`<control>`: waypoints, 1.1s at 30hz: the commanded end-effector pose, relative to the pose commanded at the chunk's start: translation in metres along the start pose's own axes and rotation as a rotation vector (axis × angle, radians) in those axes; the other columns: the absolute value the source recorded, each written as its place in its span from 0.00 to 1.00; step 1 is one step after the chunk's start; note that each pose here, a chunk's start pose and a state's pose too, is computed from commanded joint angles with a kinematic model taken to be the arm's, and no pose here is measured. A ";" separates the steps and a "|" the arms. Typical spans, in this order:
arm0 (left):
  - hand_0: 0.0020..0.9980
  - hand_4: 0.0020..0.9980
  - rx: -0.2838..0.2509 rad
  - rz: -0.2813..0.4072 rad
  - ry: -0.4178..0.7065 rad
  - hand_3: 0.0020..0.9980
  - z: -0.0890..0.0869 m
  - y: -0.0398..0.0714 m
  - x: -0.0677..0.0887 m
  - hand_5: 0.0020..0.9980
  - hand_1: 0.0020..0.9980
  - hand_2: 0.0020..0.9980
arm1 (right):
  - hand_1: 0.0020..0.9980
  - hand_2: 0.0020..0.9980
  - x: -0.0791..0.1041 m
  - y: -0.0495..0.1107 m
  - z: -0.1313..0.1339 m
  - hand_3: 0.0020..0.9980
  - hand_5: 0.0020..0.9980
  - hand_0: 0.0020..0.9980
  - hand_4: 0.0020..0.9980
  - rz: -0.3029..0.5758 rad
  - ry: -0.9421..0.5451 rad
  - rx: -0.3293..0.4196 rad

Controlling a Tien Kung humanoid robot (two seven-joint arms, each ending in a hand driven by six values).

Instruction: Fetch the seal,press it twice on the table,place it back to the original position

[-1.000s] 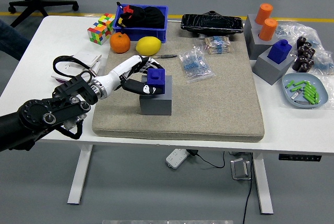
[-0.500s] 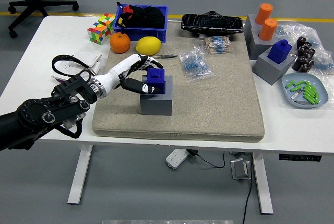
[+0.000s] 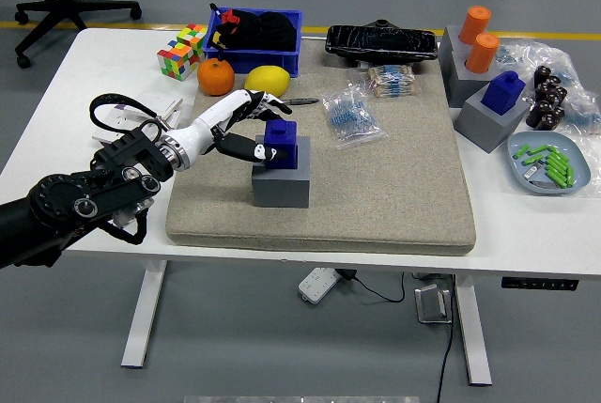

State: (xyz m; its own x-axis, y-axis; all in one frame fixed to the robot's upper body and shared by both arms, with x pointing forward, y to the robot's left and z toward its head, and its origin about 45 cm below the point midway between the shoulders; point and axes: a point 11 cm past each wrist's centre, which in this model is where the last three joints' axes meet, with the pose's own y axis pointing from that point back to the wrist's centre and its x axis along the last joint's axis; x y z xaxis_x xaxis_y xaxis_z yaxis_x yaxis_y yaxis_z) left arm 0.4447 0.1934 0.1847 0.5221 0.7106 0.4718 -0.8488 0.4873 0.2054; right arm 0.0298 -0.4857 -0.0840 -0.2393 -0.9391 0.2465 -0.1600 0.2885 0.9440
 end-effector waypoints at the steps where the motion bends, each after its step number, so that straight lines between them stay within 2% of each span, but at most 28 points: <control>1: 0.85 1.00 0.001 0.000 0.001 0.84 0.000 0.000 0.000 0.22 0.85 0.81 | 0.68 0.65 0.000 0.000 0.000 0.62 0.51 0.73 0.72 0.000 0.000 0.000; 3: 0.85 1.00 -0.001 -0.006 0.009 0.84 -0.001 0.000 0.000 0.22 0.85 0.81 | 0.68 0.65 0.000 0.000 0.001 0.62 0.51 0.73 0.72 0.000 0.000 -0.001; 4: 1.00 1.00 -0.001 -0.011 0.016 1.00 -0.001 0.000 0.000 0.47 1.00 1.00 | 0.68 0.65 0.000 0.000 0.001 0.62 0.51 0.73 0.72 0.000 0.000 -0.002; 9: 1.00 1.00 -0.024 -0.041 0.061 1.00 0.003 0.000 -0.001 0.47 1.00 1.00 | 0.68 0.65 0.000 0.000 0.001 0.62 0.51 0.73 0.72 0.000 -0.001 -0.002; 10: 1.00 1.00 -0.029 -0.042 0.070 1.00 0.003 0.000 0.000 0.54 1.00 1.00 | 0.68 0.65 0.000 0.000 0.001 0.62 0.51 0.73 0.72 0.000 -0.002 -0.002; 11: 1.00 1.00 -0.031 -0.042 0.078 1.00 0.004 0.000 0.000 0.54 1.00 1.00 | 0.68 0.65 0.000 0.000 0.001 0.62 0.51 0.73 0.72 0.000 -0.002 -0.001; 17: 1.00 1.00 -0.033 -0.003 0.075 1.00 0.002 0.003 0.010 0.57 1.00 1.00 | 0.68 0.65 0.000 0.000 0.000 0.62 0.51 0.73 0.72 0.000 -0.005 -0.001; 21: 1.00 1.00 -0.022 0.123 0.065 1.00 -0.012 0.012 0.039 0.57 1.00 1.00 | 0.68 0.65 -0.001 0.000 0.000 0.62 0.51 0.73 0.72 0.000 -0.008 0.001; 22: 0.95 1.00 -0.012 0.168 0.062 0.98 -0.019 0.016 0.051 0.56 0.99 0.99 | 0.68 0.65 -0.001 0.000 0.000 0.62 0.51 0.73 0.72 0.000 -0.008 0.001; 24: 0.95 1.00 0.011 0.235 0.058 0.98 -0.029 0.024 0.070 0.56 0.99 0.99 | 0.68 0.65 -0.001 0.000 0.001 0.62 0.51 0.73 0.72 -0.001 -0.009 0.000; 27: 0.95 1.00 0.063 0.331 0.040 0.98 -0.047 0.037 0.100 0.56 0.99 0.99 | 0.68 0.65 -0.002 0.000 0.002 0.62 0.51 0.73 0.72 -0.001 -0.010 -0.001; 28: 0.92 0.93 0.080 0.353 0.036 0.93 -0.052 0.041 0.108 0.50 0.95 0.95 | 0.68 0.65 -0.002 0.000 0.002 0.62 0.51 0.73 0.72 -0.001 -0.011 -0.001; 29: 0.92 0.93 0.103 0.380 0.031 0.93 -0.058 0.046 0.117 0.50 0.95 0.95 | 0.68 0.65 -0.001 0.000 0.002 0.62 0.51 0.73 0.72 0.000 -0.011 -0.001; 32: 0.92 0.93 0.177 0.463 0.020 0.93 -0.077 0.065 0.145 0.50 0.95 0.95 | 0.68 0.65 -0.001 0.000 0.001 0.62 0.51 0.73 0.72 0.002 -0.013 0.000; 33: 0.92 0.93 0.210 0.497 0.014 0.93 -0.085 0.074 0.157 0.50 0.95 0.95 | 0.68 0.65 -0.001 0.000 0.001 0.62 0.51 0.73 0.72 0.002 -0.013 0.001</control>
State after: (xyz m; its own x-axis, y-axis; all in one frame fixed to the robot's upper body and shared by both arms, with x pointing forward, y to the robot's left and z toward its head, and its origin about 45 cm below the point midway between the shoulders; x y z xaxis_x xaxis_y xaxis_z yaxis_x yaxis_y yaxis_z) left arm 0.4710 0.3846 0.2010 0.0531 0.8372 0.5444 -0.9916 -0.0202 0.1278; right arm 0.0286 -0.4848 -0.0846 -0.2523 -0.9360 0.2455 -0.1600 0.2906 0.9434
